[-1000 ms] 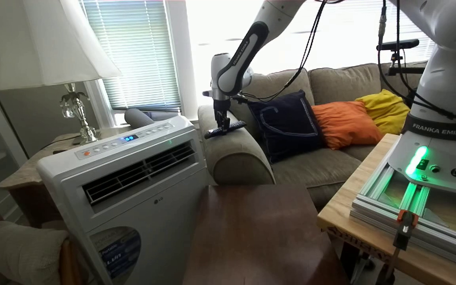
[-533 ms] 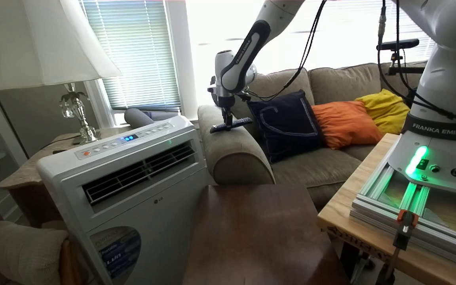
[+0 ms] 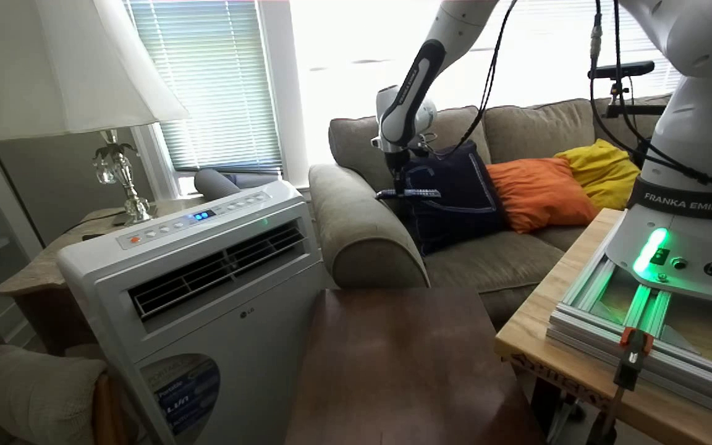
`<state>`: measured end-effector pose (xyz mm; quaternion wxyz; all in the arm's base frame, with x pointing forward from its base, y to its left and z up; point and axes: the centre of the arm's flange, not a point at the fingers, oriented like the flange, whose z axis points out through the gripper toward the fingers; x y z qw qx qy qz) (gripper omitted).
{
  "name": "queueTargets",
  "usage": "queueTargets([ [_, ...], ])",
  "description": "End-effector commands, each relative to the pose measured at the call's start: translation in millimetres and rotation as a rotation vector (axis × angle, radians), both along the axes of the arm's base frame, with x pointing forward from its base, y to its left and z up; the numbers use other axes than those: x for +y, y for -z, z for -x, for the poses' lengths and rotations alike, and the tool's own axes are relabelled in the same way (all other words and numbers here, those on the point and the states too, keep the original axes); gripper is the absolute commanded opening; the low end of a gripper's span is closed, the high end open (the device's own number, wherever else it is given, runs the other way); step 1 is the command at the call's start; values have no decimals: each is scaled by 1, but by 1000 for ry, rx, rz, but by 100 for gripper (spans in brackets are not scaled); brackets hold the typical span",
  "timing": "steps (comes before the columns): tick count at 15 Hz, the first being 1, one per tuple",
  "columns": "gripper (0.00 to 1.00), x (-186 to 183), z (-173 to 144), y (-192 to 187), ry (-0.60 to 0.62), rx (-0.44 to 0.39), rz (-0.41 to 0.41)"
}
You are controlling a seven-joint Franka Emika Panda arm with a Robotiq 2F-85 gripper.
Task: Put the remotes on the sofa
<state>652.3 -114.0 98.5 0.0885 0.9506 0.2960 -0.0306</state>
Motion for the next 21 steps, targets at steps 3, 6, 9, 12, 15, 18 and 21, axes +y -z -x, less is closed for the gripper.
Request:
queueTargets([
  [3,29,-56,31,48,251,90,-35],
  [6,29,-75,45,67,246,52,-59],
  [9,29,-87,55,79,281,51,-74],
  [12,29,-107,63,98,296,31,-71],
  [15,29,-126,69,120,265,-24,-26],
  [18,29,-144,79,144,276,-50,-2],
  [21,29,-153,95,163,279,16,-25],
])
